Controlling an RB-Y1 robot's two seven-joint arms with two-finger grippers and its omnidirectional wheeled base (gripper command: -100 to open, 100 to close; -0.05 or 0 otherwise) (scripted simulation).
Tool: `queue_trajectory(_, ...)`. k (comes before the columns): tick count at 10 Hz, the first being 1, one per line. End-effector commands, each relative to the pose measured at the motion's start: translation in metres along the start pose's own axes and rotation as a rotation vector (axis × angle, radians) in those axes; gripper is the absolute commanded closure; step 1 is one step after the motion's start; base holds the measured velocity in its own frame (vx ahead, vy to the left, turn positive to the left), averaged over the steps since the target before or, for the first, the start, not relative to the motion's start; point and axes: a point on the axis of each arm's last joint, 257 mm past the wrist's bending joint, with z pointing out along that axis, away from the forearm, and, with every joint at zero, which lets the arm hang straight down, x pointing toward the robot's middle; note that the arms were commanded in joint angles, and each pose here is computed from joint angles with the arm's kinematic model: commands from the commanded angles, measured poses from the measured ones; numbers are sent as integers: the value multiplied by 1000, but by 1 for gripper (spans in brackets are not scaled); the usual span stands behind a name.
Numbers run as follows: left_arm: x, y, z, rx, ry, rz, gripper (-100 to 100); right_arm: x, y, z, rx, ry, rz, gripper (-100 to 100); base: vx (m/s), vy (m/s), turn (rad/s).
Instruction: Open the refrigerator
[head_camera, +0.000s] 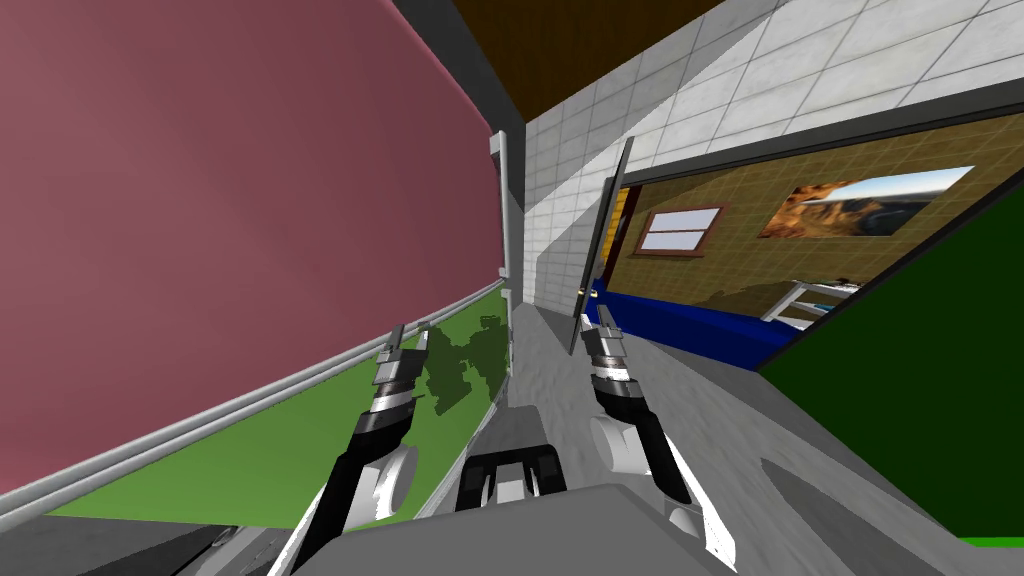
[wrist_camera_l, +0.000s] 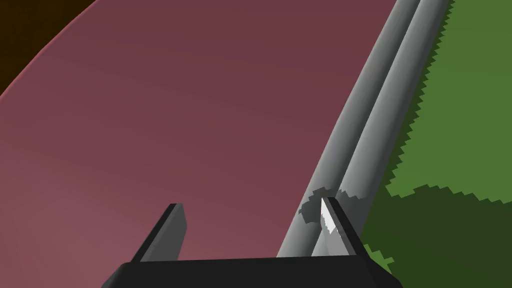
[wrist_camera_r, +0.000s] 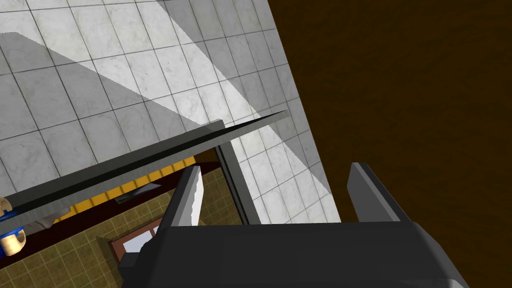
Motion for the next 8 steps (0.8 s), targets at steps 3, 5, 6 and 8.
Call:
queue_trajectory(3, 8, 11, 6, -22, 42, -11, -100, 0, 0, 0, 0, 0, 0, 0, 3, -3, 0)
queue_trajectory(5, 18, 26, 15, -48, 81, -37, -100, 0, 0, 0, 1, 0, 0, 0, 10, -21, -3)
queue_trajectory(6, 23, 35, 21, -64, 101, -55, -100, 0, 0, 0, 1, 0, 0, 0, 12, -30, -5)
queue_trajectory(8, 33, 59, 31, -115, 134, -93, -100, 0, 0, 0, 1, 0, 0, 0, 19, -37, -5)
